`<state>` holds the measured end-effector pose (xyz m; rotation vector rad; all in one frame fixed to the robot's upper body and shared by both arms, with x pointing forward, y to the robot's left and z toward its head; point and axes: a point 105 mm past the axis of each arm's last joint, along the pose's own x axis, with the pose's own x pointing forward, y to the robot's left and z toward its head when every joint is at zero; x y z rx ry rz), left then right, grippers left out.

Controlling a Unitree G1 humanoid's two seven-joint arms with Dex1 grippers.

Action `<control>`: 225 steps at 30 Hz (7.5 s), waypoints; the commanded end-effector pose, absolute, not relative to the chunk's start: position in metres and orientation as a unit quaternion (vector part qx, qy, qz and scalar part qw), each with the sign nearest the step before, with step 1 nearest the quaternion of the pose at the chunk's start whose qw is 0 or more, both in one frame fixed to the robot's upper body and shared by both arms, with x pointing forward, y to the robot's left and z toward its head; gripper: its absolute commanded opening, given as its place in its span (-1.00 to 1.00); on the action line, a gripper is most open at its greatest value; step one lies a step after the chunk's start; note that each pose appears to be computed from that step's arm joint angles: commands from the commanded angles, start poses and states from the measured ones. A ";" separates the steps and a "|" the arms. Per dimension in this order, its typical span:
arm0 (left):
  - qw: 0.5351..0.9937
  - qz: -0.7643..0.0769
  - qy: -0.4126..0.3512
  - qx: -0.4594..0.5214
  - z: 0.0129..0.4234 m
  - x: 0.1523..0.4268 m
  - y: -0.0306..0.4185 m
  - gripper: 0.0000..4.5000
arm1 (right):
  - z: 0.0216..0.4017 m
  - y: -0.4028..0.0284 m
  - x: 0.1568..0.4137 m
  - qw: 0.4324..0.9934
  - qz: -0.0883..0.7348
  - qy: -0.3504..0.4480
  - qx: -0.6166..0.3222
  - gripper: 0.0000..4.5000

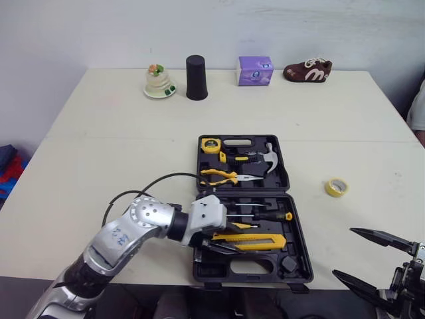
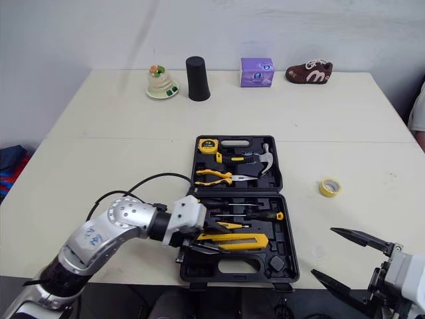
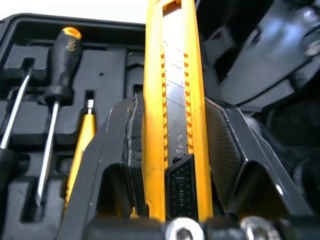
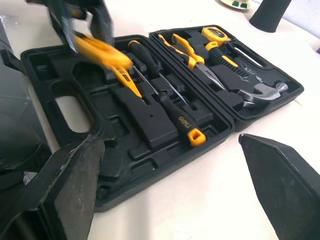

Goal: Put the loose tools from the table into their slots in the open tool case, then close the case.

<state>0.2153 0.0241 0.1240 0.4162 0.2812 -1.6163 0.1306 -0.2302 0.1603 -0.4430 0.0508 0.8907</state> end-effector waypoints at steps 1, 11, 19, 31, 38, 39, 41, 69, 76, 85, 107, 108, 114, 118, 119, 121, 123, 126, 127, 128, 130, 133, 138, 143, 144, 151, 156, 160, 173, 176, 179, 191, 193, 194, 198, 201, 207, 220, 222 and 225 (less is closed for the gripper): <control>0.656 -0.711 0.146 0.208 0.116 0.211 0.016 -0.44 | 0.173 -0.221 0.125 0.877 0.427 0.015 -0.218 1.00; 0.676 -0.685 0.173 0.208 0.103 0.216 0.014 -0.44 | 0.184 -0.214 0.134 0.882 0.418 0.013 -0.219 1.00; 0.668 -0.690 0.178 0.215 0.099 0.214 0.013 -0.44 | 0.177 -0.217 0.137 0.885 0.415 0.013 -0.210 1.00; 0.687 -0.673 0.170 0.217 0.095 0.223 0.011 -0.44 | 0.151 -0.237 0.124 0.889 0.411 0.018 -0.202 1.00; 0.672 -0.709 0.116 0.179 0.118 0.217 0.002 0.80 | 0.141 -0.245 0.118 0.891 0.407 0.017 -0.201 1.00; 0.668 -0.719 0.094 0.169 0.126 0.217 0.001 0.80 | 0.141 -0.245 0.118 0.891 0.407 0.015 -0.201 1.00; 0.663 -0.729 0.062 0.156 0.136 0.218 0.001 0.80 | 0.141 -0.245 0.118 0.891 0.407 0.014 -0.202 1.00; 0.622 -0.746 0.109 0.213 0.064 0.223 0.019 -0.97 | 0.128 -0.246 0.126 0.895 0.404 0.020 -0.189 1.00; 0.584 -0.746 0.170 0.273 0.034 0.213 0.036 -0.97 | 0.128 -0.247 0.128 0.895 0.403 0.023 -0.192 1.00; 0.628 -0.746 0.084 0.205 0.062 0.226 0.024 -0.97 | 0.129 -0.256 0.132 0.908 0.372 0.027 -0.191 1.00; 0.971 -0.190 0.024 0.144 0.135 0.273 0.362 0.98 | 0.126 -0.479 0.080 0.942 -0.200 0.108 -0.247 1.00; 0.974 -0.169 0.025 0.147 0.135 0.270 0.372 0.98 | 0.125 -0.481 0.080 0.941 -0.203 0.108 -0.250 1.00; 0.979 -0.140 0.014 0.147 0.134 0.261 0.373 0.98 | 0.116 -0.481 0.101 0.940 -0.189 0.136 -0.248 1.00; 0.962 -0.234 -0.002 0.141 0.137 0.260 0.328 0.98 | 0.135 -0.449 0.153 0.962 -0.081 0.105 -0.239 1.00; 0.956 -0.255 -0.009 0.142 0.141 0.260 0.317 0.98 | 0.138 -0.439 0.163 0.963 -0.041 0.115 -0.242 1.00; 0.945 -0.294 -0.024 0.143 0.149 0.262 0.298 0.98 | 0.152 -0.419 0.185 0.960 0.032 0.125 -0.247 1.00; 0.930 -0.338 -0.038 0.140 0.158 0.264 0.276 0.98 | 0.166 -0.399 0.204 0.949 0.101 0.140 -0.264 1.00; 0.909 -0.390 -0.055 0.135 0.170 0.266 0.248 0.98 | 0.179 -0.371 0.222 0.930 0.180 0.162 -0.275 1.00; 0.898 -0.414 -0.061 0.139 0.174 0.266 0.235 0.98 | 0.182 -0.358 0.229 0.923 0.211 0.174 -0.272 1.00; 0.884 -0.439 -0.062 0.149 0.176 0.264 0.222 0.98 | 0.182 -0.347 0.232 0.912 0.236 0.195 -0.272 1.00; 0.859 -0.483 -0.062 0.161 0.176 0.259 0.199 0.98 | 0.182 -0.331 0.237 0.888 0.274 0.245 -0.275 1.00; 0.832 -0.530 -0.081 0.145 0.181 0.255 0.166 0.98 | 0.186 -0.309 0.246 0.856 0.314 0.287 -0.293 1.00; 0.798 -0.584 -0.084 0.123 0.182 0.249 0.129 0.98 | 0.179 -0.300 0.262 0.819 0.335 0.337 -0.323 1.00; 0.788 -0.597 -0.098 0.116 0.185 0.252 0.111 0.98 | 0.171 -0.294 0.280 0.798 0.357 0.344 -0.342 1.00; 0.786 -0.599 -0.099 0.115 0.184 0.253 0.108 0.98 | 0.170 -0.292 0.283 0.794 0.364 0.343 -0.345 1.00; 0.771 -0.619 -0.100 0.112 0.179 0.249 0.098 0.98 | 0.159 -0.297 0.300 0.780 0.368 0.359 -0.355 1.00; 0.771 -0.619 -0.099 0.113 0.177 0.247 0.095 0.98 | 0.155 -0.294 0.309 0.778 0.375 0.362 -0.351 1.00; 0.772 -0.618 -0.097 0.113 0.176 0.246 0.095 0.98 | 0.150 -0.293 0.315 0.773 0.377 0.369 -0.352 1.00; 0.764 -0.630 -0.090 0.109 0.176 0.240 0.094 1.00 | 0.141 -0.298 0.321 0.773 0.371 0.378 -0.350 -0.01; 0.758 -0.638 -0.097 0.098 0.179 0.238 0.094 1.00 | 0.143 -0.299 0.321 0.773 0.371 0.374 -0.353 -0.70; 0.745 -0.653 -0.101 0.096 0.181 0.236 0.092 1.00 | 0.159 -0.294 0.322 0.773 0.383 0.334 -0.380 -0.99; 0.683 -0.710 -0.082 0.151 0.162 0.213 0.088 1.00 | 0.199 -0.176 0.230 0.653 0.623 0.235 -0.360 -0.99; 0.681 -0.713 -0.082 0.145 0.161 0.211 0.087 1.00 | 0.194 -0.155 0.209 0.619 0.664 0.233 -0.349 -0.99; 0.681 -0.713 -0.083 0.142 0.161 0.211 0.086 1.00 | 0.188 -0.147 0.197 0.598 0.684 0.236 -0.345 -0.99; 0.675 -0.719 -0.081 0.140 0.158 0.207 0.084 1.00 | 0.171 -0.135 0.174 0.570 0.708 0.250 -0.333 -0.99; 0.670 -0.725 -0.077 0.140 0.155 0.206 0.084 1.00 | 0.153 -0.135 0.170 0.562 0.704 0.267 -0.342 -0.99; 0.661 -0.733 -0.075 0.144 0.154 0.204 0.083 1.00 | 0.133 -0.150 0.174 0.551 0.683 0.301 -0.374 -0.99; 0.662 -0.732 -0.066 0.148 0.150 0.204 0.083 1.00 | 0.114 -0.162 0.187 0.530 0.664 0.317 -0.422 -0.99; 0.668 -0.726 -0.073 0.146 0.152 0.206 0.082 1.00 | 0.113 -0.161 0.189 0.533 0.661 0.315 -0.423 -0.99; 0.670 -0.724 -0.076 0.148 0.153 0.208 0.082 1.00 | 0.114 -0.158 0.192 0.540 0.661 0.310 -0.419 -0.99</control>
